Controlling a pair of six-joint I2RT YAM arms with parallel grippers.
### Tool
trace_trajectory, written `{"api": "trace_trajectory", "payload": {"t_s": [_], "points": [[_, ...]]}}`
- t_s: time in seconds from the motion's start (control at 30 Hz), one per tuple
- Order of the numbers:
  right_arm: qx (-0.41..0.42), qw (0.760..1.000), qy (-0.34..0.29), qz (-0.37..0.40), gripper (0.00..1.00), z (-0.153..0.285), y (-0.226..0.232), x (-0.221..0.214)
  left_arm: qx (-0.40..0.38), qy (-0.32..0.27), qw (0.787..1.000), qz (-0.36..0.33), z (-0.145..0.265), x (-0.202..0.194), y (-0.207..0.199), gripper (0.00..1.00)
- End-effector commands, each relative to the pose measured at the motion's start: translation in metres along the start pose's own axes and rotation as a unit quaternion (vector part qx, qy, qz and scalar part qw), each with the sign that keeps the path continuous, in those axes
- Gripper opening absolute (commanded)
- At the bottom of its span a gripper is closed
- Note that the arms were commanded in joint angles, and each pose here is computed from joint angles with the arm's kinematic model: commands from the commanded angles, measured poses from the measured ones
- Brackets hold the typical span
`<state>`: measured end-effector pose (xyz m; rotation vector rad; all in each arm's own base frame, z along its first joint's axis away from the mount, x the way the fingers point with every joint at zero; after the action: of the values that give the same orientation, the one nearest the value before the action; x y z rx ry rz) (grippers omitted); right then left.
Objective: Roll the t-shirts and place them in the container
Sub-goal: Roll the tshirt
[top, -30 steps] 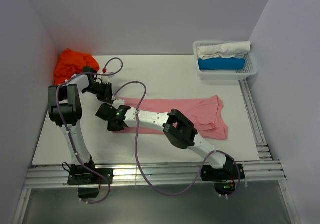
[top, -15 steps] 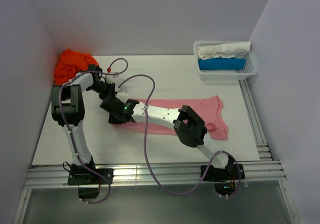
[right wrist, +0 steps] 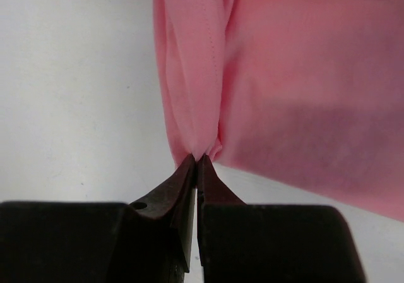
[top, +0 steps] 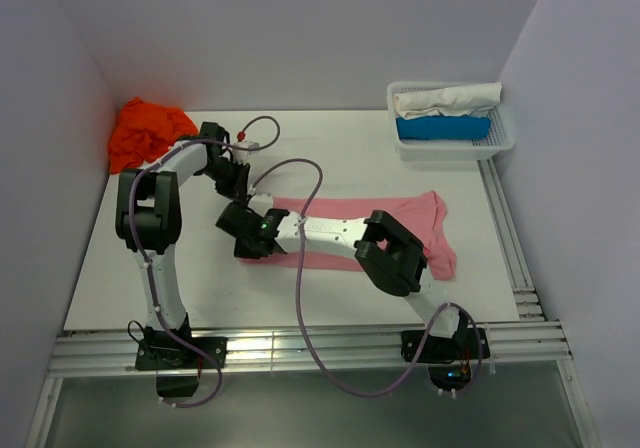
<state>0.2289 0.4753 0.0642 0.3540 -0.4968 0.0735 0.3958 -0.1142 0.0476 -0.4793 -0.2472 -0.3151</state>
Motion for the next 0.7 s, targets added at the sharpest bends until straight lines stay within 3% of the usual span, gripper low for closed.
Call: {"api": "trace_trajectory", "payload": {"t_s": [0.0,0.67], "points": [[0.041,0.997,-0.054,-0.04,0.05,0.037,0.015,0.036,0.015,-0.029,0.999,-0.022,0.018,0.021,-0.016,0.13],[0.009,0.995,-0.051,-0.086,0.07,0.025,-0.024,0.012,0.025,0.0,0.998,-0.058,-0.006,0.024,-0.047,0.2]]}}
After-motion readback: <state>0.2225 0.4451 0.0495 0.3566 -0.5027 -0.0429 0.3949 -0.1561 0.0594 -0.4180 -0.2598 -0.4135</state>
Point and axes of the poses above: each gripper's point midway between its finger pads, its own z axis back along the fingers, its own y axis along the line the jaws close on, x = y × z, the point moved 2 cm from there along z, back along the fingers, and after that the axes turned 8 degrees about z, right-handed, at the moved point
